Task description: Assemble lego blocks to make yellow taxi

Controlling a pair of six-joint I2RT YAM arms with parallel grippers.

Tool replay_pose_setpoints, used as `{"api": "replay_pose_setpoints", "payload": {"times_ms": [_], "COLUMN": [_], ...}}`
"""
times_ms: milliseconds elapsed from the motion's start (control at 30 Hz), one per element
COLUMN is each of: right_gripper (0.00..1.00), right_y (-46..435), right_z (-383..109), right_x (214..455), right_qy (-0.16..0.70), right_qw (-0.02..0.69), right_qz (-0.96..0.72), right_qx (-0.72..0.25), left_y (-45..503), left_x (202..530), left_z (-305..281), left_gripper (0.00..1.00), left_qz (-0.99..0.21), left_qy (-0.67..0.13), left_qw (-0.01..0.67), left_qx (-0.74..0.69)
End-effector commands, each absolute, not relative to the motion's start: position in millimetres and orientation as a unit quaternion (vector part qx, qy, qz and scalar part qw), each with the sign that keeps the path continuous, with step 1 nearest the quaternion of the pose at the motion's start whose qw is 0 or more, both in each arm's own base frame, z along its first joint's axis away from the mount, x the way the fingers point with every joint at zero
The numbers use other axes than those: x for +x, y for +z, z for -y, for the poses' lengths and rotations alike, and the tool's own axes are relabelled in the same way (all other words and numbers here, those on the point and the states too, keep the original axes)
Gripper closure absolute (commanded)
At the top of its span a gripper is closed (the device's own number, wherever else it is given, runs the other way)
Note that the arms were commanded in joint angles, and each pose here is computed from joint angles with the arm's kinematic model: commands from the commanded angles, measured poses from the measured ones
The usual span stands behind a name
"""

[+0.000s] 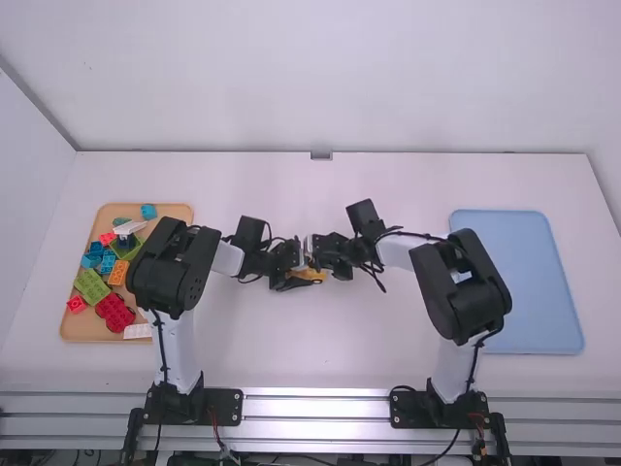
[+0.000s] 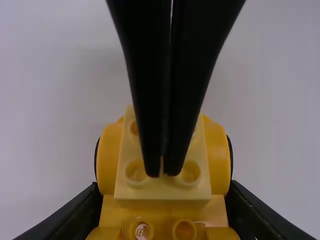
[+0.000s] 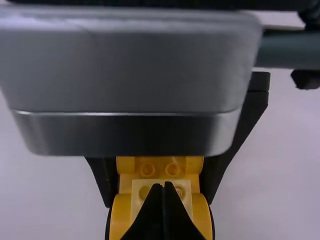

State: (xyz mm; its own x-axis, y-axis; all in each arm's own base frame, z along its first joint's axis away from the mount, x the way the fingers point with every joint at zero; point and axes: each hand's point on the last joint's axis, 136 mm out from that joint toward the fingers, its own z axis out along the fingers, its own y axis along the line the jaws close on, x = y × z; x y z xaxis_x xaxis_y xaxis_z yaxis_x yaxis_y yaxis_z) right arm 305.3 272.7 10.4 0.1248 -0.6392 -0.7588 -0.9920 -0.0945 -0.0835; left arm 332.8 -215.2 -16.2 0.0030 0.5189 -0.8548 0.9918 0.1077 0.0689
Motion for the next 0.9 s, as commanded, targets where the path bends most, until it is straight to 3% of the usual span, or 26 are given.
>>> {"api": "replay_pose_setpoints", "payload": {"times_ms": [0,667,800,867], "right_gripper": [1.00,1.00,1.00,1.00], "right_y": [-24,-44,-23,10], "right_z": [-258,-244,-255,-260], "right_x": [292,295,301,310], "right_qy": [0.273,0.319,0.346,0.369], "right_qw": [0.260,0.254,0.293,0.336], "right_qz": [-0.622,-0.629,-0.591,-0.564], "right_qx": [-0.687,-0.661,-0.667,-0.658], "left_y": [-26,-25,-25,-25], "left_x": [326,327,327,327], "left_z": [214,214,214,214], "left_gripper": [0.40,0.40,0.40,0.40], "left_qz": [-0.644,-0.644,-0.644,-0.644], "left_qy": [-0.313,-0.311,-0.312,-0.312], "left_qw": [0.373,0.374,0.374,0.374], "left_qx": [0.590,0.590,0.590,0.590]}}
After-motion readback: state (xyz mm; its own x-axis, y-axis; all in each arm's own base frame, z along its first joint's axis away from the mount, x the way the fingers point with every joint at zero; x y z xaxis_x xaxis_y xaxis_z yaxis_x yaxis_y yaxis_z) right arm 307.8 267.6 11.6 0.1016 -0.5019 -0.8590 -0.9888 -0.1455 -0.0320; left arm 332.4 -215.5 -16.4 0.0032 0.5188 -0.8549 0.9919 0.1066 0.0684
